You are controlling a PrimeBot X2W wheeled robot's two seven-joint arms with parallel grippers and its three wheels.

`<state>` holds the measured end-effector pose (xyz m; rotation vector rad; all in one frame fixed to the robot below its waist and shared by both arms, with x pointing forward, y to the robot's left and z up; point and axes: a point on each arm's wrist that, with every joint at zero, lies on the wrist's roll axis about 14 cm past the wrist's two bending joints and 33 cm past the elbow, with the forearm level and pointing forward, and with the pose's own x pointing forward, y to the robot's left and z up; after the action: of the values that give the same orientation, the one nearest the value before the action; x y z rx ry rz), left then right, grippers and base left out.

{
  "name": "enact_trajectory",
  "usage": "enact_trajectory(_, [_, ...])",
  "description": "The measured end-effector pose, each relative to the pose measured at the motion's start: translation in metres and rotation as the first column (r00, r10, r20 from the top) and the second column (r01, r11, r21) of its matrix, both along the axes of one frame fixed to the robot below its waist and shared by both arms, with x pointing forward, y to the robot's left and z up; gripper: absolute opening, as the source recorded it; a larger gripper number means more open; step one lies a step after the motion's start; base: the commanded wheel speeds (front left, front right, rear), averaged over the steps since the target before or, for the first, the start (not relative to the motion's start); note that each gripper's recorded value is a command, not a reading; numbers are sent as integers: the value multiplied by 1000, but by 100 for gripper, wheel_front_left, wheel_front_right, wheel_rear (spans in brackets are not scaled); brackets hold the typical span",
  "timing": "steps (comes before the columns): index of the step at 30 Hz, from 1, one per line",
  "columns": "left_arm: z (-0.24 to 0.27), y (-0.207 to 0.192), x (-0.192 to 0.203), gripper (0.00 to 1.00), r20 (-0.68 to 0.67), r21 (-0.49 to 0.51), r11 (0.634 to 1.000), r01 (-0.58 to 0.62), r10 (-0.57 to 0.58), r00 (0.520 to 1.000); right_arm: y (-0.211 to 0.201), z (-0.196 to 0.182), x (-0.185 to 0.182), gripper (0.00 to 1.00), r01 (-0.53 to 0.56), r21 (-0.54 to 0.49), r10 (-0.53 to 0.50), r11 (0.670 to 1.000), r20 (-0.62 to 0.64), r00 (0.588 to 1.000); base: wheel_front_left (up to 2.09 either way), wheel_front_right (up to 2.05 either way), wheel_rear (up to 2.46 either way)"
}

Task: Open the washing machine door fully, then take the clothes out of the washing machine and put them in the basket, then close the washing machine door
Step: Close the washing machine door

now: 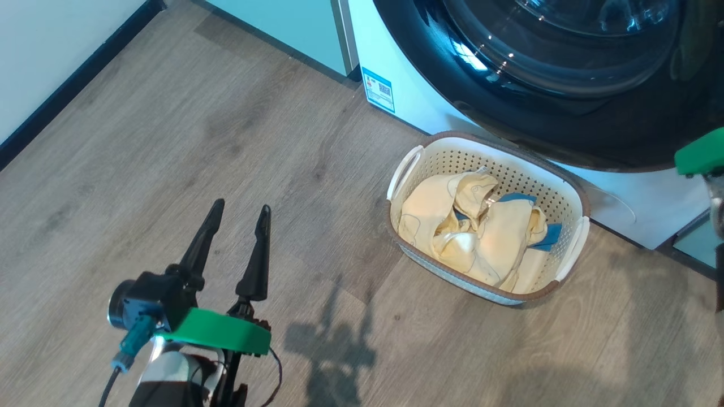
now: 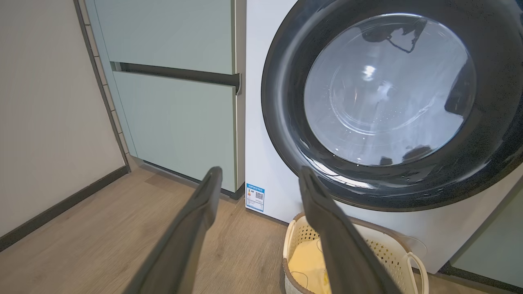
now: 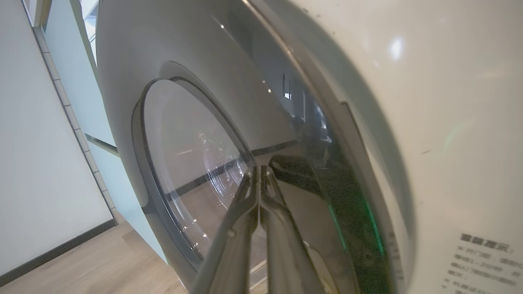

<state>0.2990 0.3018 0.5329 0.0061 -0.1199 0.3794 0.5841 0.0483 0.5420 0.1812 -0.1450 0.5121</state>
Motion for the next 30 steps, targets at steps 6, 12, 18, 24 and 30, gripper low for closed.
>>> enact_trajectory(6, [-2,-4,2,100,-1,-15,1000,10,-10,1000,-9,-1,10,0,37,19,-36,999,-22,999,0,0,0])
enact_trajectory(12, [-3,-4,1,100,1,-26,1000,9,-9,1000,-7,1,9,0,31,15,-31,999,-24,999,0,0,0])
enact_trajectory(18, [0,-6,1,100,16,-27,999,18,-17,1000,8,10,-9,0,-30,3,30,1000,7,1000,0,0,0])
enact_trajectory(24, [1,-14,5,100,26,-23,998,50,-50,998,3,-10,-48,0,-73,-16,73,997,-23,997,0,0,0])
enact_trajectory(30, [5,-23,17,100,47,-22,995,101,-100,994,-18,-14,-87,0,-70,-1,70,998,-17,997,0,0,0])
